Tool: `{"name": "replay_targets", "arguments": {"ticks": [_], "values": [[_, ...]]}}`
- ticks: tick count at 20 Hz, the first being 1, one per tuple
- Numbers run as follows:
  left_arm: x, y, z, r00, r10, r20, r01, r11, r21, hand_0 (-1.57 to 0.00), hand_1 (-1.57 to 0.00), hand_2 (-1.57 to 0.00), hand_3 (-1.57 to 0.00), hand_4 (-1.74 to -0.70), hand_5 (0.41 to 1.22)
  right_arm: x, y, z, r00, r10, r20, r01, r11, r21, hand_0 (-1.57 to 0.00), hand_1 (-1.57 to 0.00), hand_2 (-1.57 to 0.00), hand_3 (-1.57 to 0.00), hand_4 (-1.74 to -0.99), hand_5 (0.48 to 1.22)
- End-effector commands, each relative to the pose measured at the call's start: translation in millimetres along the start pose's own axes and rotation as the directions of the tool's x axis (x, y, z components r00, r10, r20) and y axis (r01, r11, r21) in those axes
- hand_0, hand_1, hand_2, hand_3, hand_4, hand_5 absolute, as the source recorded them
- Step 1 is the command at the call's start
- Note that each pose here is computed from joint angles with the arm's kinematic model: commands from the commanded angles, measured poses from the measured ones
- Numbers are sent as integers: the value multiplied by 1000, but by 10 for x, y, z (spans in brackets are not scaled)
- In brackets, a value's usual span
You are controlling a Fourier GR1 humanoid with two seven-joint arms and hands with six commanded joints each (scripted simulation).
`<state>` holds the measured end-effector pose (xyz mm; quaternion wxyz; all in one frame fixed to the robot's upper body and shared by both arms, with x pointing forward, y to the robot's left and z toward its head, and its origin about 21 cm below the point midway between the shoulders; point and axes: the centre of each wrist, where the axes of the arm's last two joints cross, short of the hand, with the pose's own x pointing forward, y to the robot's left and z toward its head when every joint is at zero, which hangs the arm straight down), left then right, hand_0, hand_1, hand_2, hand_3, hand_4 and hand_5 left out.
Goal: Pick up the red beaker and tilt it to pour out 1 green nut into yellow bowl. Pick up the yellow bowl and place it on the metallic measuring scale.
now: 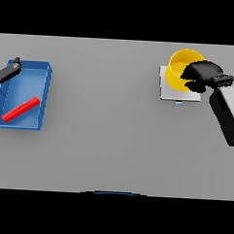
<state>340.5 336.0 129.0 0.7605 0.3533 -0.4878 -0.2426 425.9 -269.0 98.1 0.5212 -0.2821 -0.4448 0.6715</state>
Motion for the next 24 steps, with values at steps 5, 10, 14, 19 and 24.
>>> {"name": "replay_targets", "arguments": {"ticks": [5, 10, 14, 19, 24], "values": [[44, 2, -5, 1000, 11, -3, -11, 1000, -4, 1, 1, 1, 1, -806, 734, -20, 111, -85, 1000, -9, -7, 9, 1000, 5, -1548, -1420, -1568, -1481, -1721, 1221], [40, -20, -34, 1000, 6, -22, -6, 1000, -13, 1, 1, 1, 1, -812, 744, -47, 54, -102, 998, -56, -26, 56, 998, 34, -1219, -1083, -1132, -824, -1548, 1053], [54, -71, -95, 1000, -8, -28, 8, 1000, -8, 1, 1, 1, 1, -805, 740, -59, 66, -122, 998, -63, -26, 64, 996, 57, -499, -443, -597, -635, -1425, 851], [45, -25, -99, 1000, 10, -15, -10, 1000, -6, 1, 1, 1, 1, -812, 736, -59, 56, -146, 999, -40, -4, 40, 996, 82, -163, -144, -288, -475, -1356, 755], [60, -29, -99, 1000, 18, -16, -19, 1000, -4, 1, 1, 1, 1, -821, 734, -76, 92, -176, 1000, -24, -4, 25, 993, 111, -53, -47, -115, -348, -1308, 733]]}}
